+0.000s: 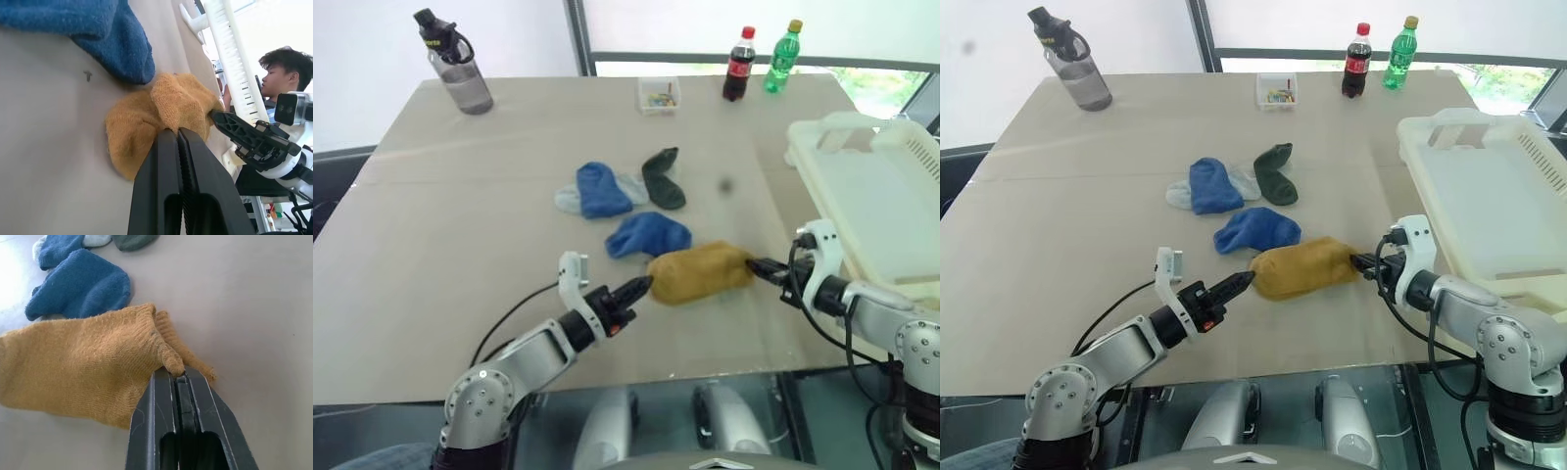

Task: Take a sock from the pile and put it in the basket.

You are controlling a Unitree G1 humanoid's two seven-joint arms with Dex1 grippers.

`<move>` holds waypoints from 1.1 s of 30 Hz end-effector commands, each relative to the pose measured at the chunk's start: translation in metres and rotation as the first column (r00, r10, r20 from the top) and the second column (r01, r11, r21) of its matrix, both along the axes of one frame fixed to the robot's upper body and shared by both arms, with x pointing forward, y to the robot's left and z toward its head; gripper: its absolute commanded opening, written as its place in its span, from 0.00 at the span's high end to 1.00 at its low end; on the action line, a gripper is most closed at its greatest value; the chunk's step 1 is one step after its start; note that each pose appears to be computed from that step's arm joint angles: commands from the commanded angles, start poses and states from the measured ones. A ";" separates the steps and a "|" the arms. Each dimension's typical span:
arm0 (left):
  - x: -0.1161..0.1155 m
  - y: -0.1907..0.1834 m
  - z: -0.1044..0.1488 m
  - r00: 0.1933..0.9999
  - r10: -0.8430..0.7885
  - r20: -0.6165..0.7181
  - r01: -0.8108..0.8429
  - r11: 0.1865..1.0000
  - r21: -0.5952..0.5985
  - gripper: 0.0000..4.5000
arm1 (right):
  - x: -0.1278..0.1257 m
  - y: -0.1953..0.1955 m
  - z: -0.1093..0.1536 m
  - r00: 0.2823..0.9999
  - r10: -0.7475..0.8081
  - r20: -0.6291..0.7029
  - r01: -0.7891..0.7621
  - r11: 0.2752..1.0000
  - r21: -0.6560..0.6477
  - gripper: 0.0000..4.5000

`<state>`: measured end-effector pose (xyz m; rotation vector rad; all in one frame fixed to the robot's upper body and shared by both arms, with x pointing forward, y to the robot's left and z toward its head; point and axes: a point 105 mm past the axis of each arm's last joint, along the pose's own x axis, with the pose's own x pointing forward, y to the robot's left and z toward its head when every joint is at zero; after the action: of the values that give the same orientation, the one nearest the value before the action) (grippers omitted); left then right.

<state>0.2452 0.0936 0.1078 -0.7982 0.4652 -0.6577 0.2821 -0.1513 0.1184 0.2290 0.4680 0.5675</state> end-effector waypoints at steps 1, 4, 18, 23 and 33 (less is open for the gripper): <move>-0.002 -0.004 0.003 1.000 -0.004 0.016 0.005 1.000 -0.011 0.97 | 0.005 0.002 0.009 0.999 0.000 0.050 0.000 1.000 0.005 1.00; -0.004 -0.005 0.002 1.000 -0.003 0.011 0.003 1.000 -0.011 0.97 | 0.005 0.003 0.008 0.999 0.010 0.051 -0.010 1.000 -0.002 1.00; -0.006 -0.008 -0.001 1.000 -0.007 0.008 0.007 1.000 -0.013 1.00 | 0.015 0.004 0.049 0.951 0.023 0.307 -0.023 1.000 -0.004 0.37; -0.006 -0.011 -0.002 1.000 -0.013 0.007 0.013 1.000 -0.011 1.00 | 0.006 0.032 0.062 0.911 0.127 0.392 -0.156 0.987 0.042 0.37; -0.007 -0.012 -0.003 1.000 0.004 0.003 -0.004 1.000 -0.011 1.00 | 0.001 0.048 -0.007 0.927 0.221 0.302 -0.234 0.972 0.006 0.37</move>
<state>0.2407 0.0842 0.0967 -0.8151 0.4925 -0.6403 0.2834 -0.1041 0.1074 0.1564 0.2275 0.8073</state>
